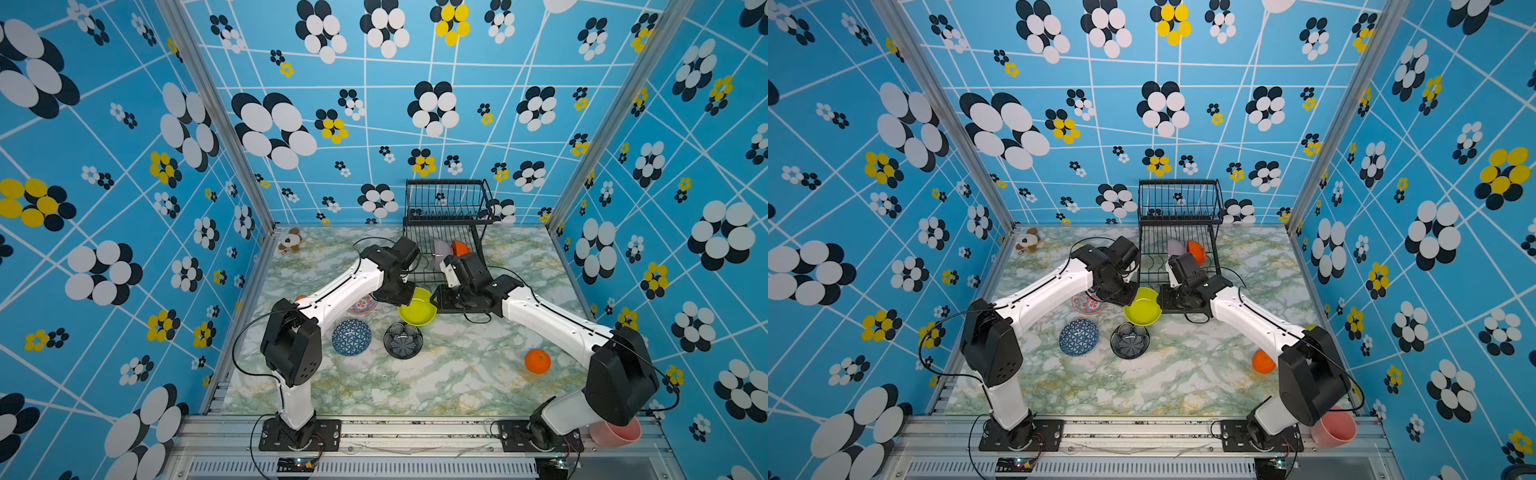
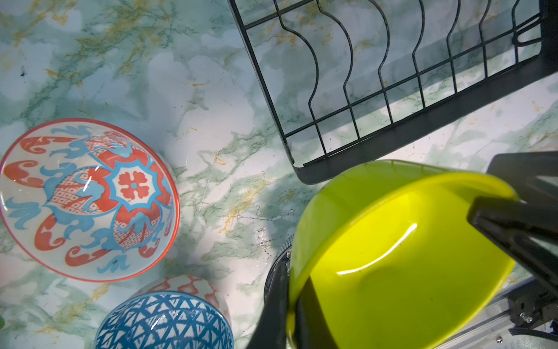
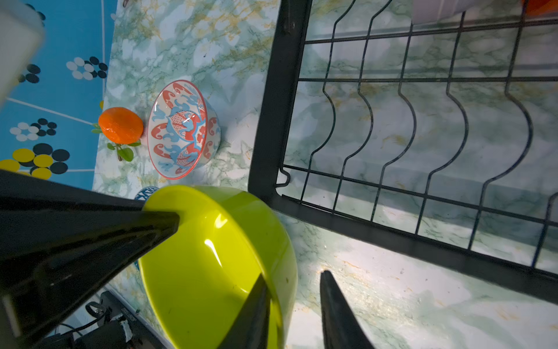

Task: Load bowls into a dish rack
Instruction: Place the bowl in the dish rack.

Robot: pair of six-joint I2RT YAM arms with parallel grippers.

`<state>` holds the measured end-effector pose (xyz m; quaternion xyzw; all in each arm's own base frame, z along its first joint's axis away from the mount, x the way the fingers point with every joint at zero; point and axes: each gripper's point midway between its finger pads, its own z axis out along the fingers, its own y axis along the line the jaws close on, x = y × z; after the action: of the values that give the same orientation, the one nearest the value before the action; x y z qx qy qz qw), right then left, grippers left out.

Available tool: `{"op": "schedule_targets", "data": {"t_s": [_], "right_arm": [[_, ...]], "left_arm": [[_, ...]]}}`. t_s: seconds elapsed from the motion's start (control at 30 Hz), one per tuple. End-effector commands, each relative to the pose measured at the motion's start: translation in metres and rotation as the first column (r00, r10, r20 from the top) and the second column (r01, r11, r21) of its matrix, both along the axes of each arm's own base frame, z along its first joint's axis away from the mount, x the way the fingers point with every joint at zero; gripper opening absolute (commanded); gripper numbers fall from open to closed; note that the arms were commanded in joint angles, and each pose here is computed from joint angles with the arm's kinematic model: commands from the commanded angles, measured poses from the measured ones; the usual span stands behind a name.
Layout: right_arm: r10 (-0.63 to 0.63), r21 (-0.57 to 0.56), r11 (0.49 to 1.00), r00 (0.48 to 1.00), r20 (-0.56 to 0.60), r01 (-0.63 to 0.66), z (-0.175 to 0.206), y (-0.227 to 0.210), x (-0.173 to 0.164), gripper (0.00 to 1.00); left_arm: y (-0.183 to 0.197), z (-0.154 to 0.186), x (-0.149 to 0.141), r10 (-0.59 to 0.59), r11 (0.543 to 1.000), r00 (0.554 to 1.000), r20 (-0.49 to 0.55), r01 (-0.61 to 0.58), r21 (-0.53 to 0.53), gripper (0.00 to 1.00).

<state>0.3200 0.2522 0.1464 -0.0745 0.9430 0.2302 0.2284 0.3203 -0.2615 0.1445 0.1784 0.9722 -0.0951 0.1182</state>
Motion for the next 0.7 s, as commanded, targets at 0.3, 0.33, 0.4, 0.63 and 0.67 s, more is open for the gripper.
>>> {"op": "schedule_targets", "data": {"t_s": [0.3,0.33,0.4,0.63,0.67], "right_arm": [[0.03,-0.035,0.999,0.999,-0.031,-0.031,-0.0022,0.0035,-0.0028,0.2],[0.03,-0.037,0.999,0.999,-0.032,-0.031,-0.0023,0.0033,-0.0034,0.21],[0.031,-0.041,0.999,0.999,-0.035,-0.033,-0.0035,0.0036,-0.0041,0.2],[0.037,-0.054,0.998,0.998,-0.043,-0.039,-0.0062,0.0032,-0.0074,0.2],[0.036,-0.056,0.998,0.998,-0.044,-0.039,-0.0065,0.003,-0.0072,0.19]], "left_arm": [[0.0056,0.0146,-0.0005,0.026,0.999,0.999,0.021,-0.025,-0.031,0.0],[0.006,0.0139,-0.0004,0.029,0.999,0.999,0.019,-0.028,-0.031,0.0],[0.0061,0.0135,0.0,0.032,0.999,0.999,0.016,-0.031,-0.032,0.0],[0.0068,0.012,0.0005,0.041,0.998,0.999,0.006,-0.041,-0.038,0.0],[0.0064,0.0125,0.0002,0.041,0.998,0.999,0.007,-0.041,-0.039,0.0]]}}
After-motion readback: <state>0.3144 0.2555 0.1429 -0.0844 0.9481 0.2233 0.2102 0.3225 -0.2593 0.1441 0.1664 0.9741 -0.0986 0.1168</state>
